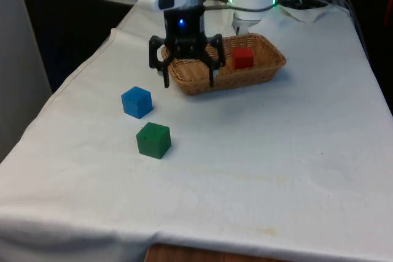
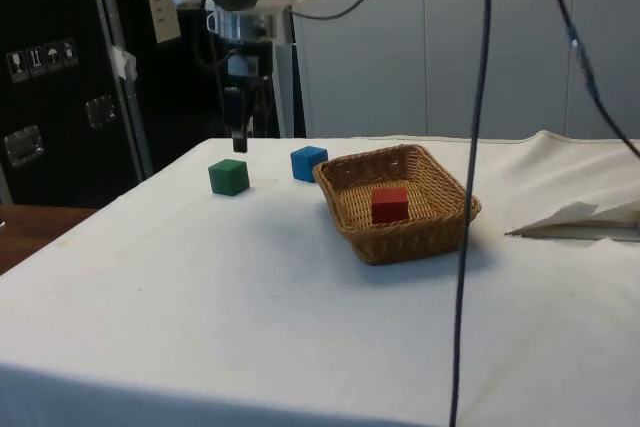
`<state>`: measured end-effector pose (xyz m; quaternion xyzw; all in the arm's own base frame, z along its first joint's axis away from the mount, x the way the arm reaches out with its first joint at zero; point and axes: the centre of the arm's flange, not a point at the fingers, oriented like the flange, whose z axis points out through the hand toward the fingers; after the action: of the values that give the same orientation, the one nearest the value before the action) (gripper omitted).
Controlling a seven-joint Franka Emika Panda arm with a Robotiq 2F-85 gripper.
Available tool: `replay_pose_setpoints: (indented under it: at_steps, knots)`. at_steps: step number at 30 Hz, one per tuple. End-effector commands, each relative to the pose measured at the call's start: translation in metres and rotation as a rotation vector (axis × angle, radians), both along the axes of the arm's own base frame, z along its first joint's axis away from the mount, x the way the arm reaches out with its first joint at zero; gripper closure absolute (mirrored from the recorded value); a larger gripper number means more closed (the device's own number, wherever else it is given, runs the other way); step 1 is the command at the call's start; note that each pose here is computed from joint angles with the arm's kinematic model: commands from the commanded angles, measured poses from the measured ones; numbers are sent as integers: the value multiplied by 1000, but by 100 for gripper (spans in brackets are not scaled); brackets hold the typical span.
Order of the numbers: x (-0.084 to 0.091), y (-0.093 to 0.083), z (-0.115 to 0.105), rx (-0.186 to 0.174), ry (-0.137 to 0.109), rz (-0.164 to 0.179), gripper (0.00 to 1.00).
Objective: Pick up exactly two blocks and place them into the basket.
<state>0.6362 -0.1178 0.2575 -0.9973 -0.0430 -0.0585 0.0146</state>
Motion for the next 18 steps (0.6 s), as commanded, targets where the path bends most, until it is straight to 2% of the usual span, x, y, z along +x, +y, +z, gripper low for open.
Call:
replay_pose_setpoints:
  at_steps: [1,8,12,17,18]
  knots:
    - [3,-3,-4,8,-5,-2,0]
    - [14,-11,-21,7,-11,-9,0]
    - [27,-23,-35,13,-19,-11,0]
    - [40,-36,-43,4,-26,-12,0]
    - [38,-33,-43,-1,-29,-15,0]
